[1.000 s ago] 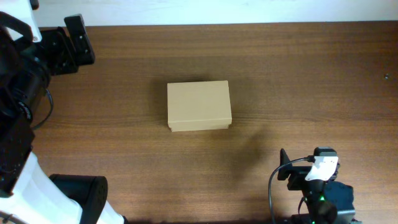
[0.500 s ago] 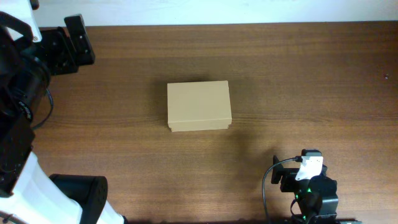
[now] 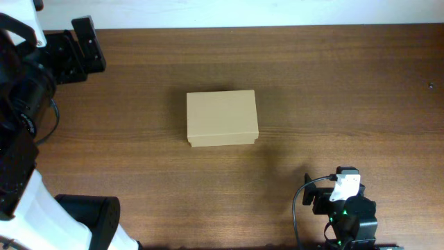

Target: Pack container

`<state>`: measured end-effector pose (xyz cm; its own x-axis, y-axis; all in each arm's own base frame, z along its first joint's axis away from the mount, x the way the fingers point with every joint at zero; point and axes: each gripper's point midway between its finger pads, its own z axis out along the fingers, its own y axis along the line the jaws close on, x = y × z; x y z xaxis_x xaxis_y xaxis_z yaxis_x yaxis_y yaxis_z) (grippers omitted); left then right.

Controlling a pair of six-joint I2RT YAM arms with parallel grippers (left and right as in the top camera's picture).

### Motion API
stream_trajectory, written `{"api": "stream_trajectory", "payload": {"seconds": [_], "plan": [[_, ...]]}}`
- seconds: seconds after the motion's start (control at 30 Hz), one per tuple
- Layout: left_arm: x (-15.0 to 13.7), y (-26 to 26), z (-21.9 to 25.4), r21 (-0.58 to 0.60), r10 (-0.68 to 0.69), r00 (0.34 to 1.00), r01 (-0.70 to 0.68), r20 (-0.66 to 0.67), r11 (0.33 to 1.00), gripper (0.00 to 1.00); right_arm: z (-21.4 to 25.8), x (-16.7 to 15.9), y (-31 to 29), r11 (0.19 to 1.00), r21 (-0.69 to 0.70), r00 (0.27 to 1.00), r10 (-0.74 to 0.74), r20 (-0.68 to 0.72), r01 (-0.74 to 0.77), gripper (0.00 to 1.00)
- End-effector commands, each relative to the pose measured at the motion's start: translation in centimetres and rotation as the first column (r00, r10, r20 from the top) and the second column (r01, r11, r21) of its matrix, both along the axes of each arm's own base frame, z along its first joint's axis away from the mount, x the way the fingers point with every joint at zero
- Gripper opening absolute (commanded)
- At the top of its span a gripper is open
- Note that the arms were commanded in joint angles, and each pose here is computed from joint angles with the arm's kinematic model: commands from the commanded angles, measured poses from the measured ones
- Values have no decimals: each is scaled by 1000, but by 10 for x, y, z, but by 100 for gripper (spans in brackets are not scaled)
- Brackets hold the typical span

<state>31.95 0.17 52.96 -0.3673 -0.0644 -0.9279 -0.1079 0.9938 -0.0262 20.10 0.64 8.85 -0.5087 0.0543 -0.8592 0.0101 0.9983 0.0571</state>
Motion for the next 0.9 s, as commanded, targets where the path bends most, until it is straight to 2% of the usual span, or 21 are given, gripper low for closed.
{"api": "stream_trajectory", "payload": {"seconds": [0.0, 0.2, 0.37, 0.43, 0.53, 0.73, 0.77, 0.87], "plan": [[-1, 2, 0, 12, 7, 1000, -7, 0, 1000, 100, -1, 0, -1, 1000, -1, 1000, -5, 7, 5, 99], [-7, 3, -14, 19, 8, 997, -6, -78, 1000, 100, -1, 0, -1, 1000, 0, 1000, -5, 7, 5, 99], [-33, 7, -53, 41, 20, 971, -11, -238, 999, 100, -1, 0, -1, 1000, 0, 1000, -5, 7, 5, 99], [-39, 10, -65, 52, 36, 967, -23, -253, 998, 100, -1, 0, -1, 1000, 0, 1000, -5, 7, 5, 99], [-35, 10, -74, 46, 34, 978, -25, -206, 999, 100, -1, 0, -1, 1000, 0, 1000, -5, 7, 5, 99], [-9, 7, -96, 25, 32, 999, -32, -21, 999, 100, -1, 0, -1, 1000, 0, 1000, -5, 7, 5, 99], [-4, 7, -109, 19, 32, 999, -32, 32, 999, 100, -1, 0, -1, 1000, 0, 1000, -5, 7, 5, 99], [-3, 7, -138, 14, 32, 997, -33, 66, 999, 100, -1, 0, -1, 1000, 0, 1000, -5, 7, 5, 99]]}}
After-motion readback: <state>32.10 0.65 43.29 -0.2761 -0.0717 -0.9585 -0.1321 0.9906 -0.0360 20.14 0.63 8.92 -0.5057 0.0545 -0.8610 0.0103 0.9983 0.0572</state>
